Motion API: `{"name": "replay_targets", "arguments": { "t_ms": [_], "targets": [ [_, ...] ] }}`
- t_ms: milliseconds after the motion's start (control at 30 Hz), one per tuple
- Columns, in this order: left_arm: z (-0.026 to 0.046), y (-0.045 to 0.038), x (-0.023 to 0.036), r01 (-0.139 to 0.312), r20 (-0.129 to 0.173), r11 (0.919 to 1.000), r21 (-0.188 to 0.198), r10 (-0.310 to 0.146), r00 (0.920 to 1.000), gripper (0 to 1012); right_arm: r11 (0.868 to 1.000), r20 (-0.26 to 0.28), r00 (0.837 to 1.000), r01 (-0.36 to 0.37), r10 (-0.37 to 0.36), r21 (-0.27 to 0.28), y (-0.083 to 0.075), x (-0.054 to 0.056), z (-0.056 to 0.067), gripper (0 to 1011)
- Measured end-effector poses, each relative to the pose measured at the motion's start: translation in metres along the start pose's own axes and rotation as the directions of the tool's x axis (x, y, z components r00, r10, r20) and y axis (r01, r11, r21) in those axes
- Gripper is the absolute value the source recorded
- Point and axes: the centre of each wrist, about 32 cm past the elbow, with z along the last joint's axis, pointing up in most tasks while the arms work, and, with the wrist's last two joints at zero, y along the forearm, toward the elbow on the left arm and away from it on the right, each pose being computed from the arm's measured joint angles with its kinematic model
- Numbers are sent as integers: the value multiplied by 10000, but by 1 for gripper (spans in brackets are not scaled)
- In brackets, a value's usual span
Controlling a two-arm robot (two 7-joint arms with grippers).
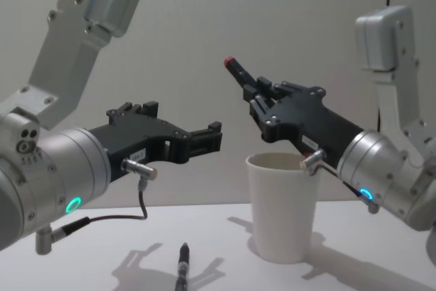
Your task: Place the pen into the pen holder.
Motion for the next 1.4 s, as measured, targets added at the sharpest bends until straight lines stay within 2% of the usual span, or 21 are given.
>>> {"name": "replay_targets", "arguments": {
  "t_ms": [233,267,400,433,533,767,900,933,1100,1400],
  "targets": [
    [0,0,0,0,0,10000,0,0,10000,1001,10000,8,10000,-57,57,-2,30,-10,-25,208],
    [0,0,0,0,1,10000,0,0,10000,1001,10000,9,10000,-65,65,-2,35,-12,-29,260],
    [0,0,0,0,1,10000,0,0,10000,1001,10000,13,10000,-82,82,1,45,-15,-37,334],
    [0,0,0,0,0,10000,0,0,10000,1001,10000,14,10000,-84,84,-1,46,-15,-38,393],
    [0,0,0,0,0,10000,0,0,10000,1001,10000,21,10000,-92,92,7,53,-15,-41,465],
    [0,0,0,0,1,10000,0,0,10000,1001,9999,18,9999,-107,107,-3,59,-20,-49,714],
    [0,0,0,0,0,10000,-1,0,10000,1001,9999,21,9999,-112,112,-1,63,-19,-49,803],
    [0,0,0,0,0,10000,0,0,10000,1001,9999,20,9999,-114,114,-2,63,-19,-50,864],
    [0,0,0,0,0,10000,0,0,10000,1001,10000,-65,10000,-62,62,9,45,-11,-29,992],
    [0,0,0,0,0,10000,0,0,10000,1001,9996,-409,9988,273,-276,-60,-129,28,102,1002]
  ]
}}
